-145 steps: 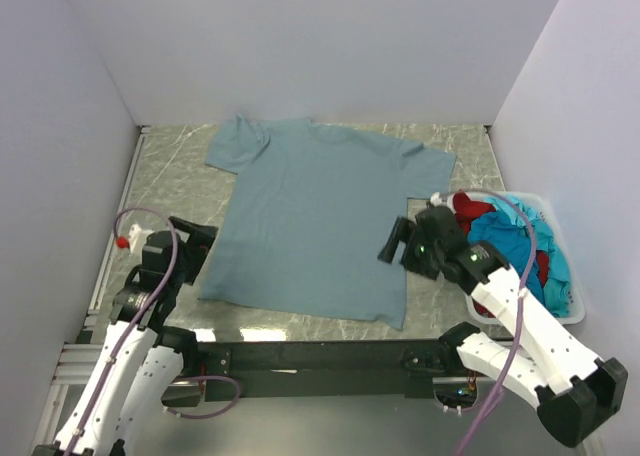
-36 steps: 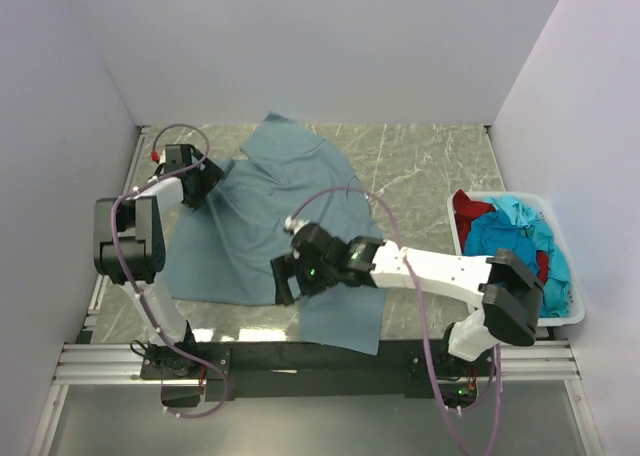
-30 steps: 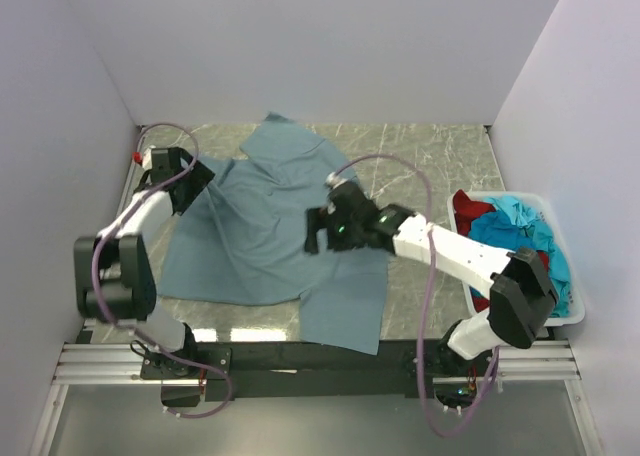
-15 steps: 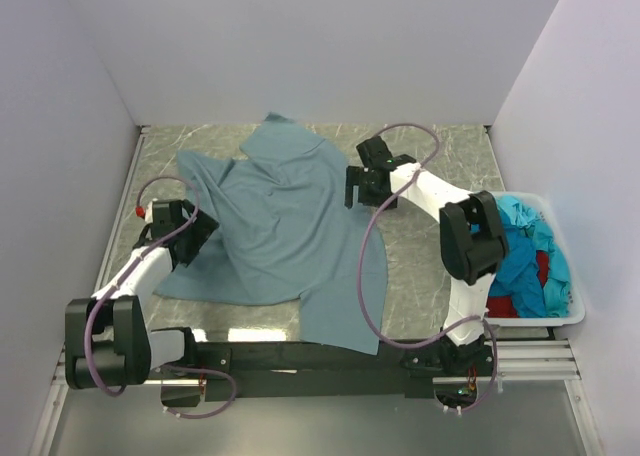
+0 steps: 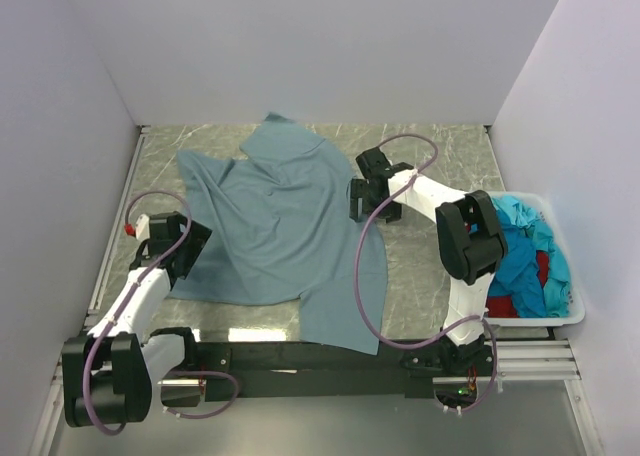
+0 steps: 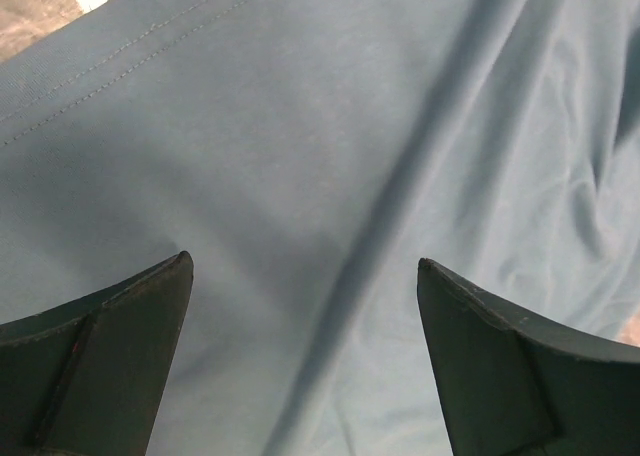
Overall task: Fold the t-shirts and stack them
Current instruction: Flatten the tshirt out
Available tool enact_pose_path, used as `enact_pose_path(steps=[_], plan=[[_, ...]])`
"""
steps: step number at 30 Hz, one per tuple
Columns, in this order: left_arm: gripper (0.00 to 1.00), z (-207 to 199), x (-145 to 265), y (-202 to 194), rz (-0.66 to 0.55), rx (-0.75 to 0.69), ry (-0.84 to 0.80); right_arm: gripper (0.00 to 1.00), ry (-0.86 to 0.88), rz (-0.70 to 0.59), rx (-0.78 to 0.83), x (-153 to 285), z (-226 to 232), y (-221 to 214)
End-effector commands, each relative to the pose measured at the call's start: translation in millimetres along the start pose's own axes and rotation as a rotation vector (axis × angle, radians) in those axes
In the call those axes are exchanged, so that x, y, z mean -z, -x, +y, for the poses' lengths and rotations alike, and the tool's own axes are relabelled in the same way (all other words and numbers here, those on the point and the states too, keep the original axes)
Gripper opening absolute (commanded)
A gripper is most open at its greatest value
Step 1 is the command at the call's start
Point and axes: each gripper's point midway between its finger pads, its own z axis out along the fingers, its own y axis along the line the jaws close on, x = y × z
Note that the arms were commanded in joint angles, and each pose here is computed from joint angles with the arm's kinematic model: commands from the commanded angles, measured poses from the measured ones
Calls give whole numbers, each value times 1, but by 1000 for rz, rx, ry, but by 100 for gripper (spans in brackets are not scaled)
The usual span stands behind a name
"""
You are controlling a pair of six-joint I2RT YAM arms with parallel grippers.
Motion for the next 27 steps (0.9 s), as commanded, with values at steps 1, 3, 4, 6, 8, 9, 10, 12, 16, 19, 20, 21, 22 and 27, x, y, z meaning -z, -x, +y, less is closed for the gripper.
enact_pose_path(steps=[1,3,4,6,8,9,10,12,16,19,20,21,22,27], plan=[[99,-9,-5,7,-29,17,-28,91,-30,-102,-14,7,0,34],[99,-5,-8,2,-15,15,-17,90,-32,-97,-15,4,-1,36],[99,-1,-11,-1,-2,17,0,88,-25,-88,-12,2,0,35],[99,8,-15,-5,3,16,27,86,-16,-71,-13,-4,1,31],[99,20,-18,-8,5,23,78,83,-6,-59,-14,-9,3,26],[99,25,-18,-7,-5,21,99,82,-6,-49,-20,-11,2,24],[99,29,-19,-8,-7,27,120,80,-7,-44,-26,-13,1,23],[99,41,-19,-10,-6,29,170,79,-17,-33,-37,-16,-1,20],[99,52,-18,-11,-8,36,209,62,-68,-21,-62,-19,-15,15],[99,42,-20,-14,7,38,152,46,-75,10,-91,-23,-23,7],[99,39,-21,-15,14,38,136,45,-74,23,-100,-24,-27,4],[99,31,-23,-12,6,38,100,44,-65,19,-113,-23,-27,5],[99,24,-24,-16,34,22,69,42,-53,22,-121,-22,-26,4],[99,-6,-33,-21,97,-22,-12,42,-117,41,-192,-21,-57,5]])
